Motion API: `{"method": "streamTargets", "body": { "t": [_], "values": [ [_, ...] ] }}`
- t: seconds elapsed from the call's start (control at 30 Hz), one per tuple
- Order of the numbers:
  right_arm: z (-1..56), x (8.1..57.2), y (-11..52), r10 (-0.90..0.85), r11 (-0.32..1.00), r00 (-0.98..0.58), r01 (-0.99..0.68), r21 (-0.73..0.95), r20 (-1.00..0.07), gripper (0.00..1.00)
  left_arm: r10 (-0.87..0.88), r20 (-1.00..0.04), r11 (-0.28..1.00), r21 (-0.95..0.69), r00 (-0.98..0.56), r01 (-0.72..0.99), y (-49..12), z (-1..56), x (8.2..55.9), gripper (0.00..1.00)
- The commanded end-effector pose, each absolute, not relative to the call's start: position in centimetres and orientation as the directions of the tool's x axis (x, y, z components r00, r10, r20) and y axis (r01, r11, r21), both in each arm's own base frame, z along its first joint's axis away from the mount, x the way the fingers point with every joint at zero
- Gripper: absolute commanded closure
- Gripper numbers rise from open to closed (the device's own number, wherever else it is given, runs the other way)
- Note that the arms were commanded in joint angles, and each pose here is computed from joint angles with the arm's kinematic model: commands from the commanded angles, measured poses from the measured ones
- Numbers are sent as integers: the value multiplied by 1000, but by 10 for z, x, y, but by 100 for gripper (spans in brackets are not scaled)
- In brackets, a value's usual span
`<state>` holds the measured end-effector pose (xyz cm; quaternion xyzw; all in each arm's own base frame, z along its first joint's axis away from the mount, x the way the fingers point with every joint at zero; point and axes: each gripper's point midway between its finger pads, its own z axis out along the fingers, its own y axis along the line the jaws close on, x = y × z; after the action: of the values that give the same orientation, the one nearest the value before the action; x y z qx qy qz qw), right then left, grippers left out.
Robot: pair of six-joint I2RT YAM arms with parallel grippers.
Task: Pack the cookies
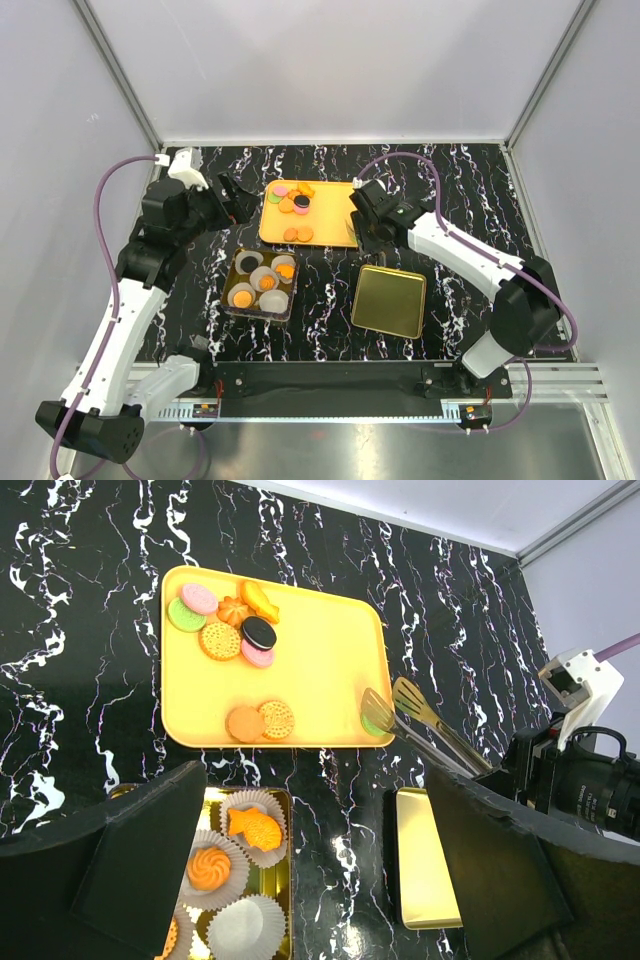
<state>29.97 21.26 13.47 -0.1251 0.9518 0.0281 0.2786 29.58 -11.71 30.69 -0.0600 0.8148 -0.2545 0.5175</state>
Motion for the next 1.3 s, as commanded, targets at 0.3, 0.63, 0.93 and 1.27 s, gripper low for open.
{"method": "streamTargets", "body": {
  "t": [0.3, 0.63, 0.93, 1.27],
  "values": [
    [132, 300, 214, -217, 963, -813, -269, 18, -540, 48, -367, -822, 854, -483, -436, 192, -121, 312, 301, 1],
    [131, 299, 215, -223, 958, -822, -283, 36, -523, 48, -367, -820, 852, -486, -440, 196, -122, 311, 301, 1],
    [130, 299, 226, -230, 947, -827, -310, 77, -512, 49, -368, -818, 850, -489, -442, 198, -123, 310, 301, 1],
    [134, 303, 223, -233, 951, -827, -305, 59, -511, 50, -365, -822, 852, -484, -437, 198, -122, 311, 300, 1]
  ]
}}
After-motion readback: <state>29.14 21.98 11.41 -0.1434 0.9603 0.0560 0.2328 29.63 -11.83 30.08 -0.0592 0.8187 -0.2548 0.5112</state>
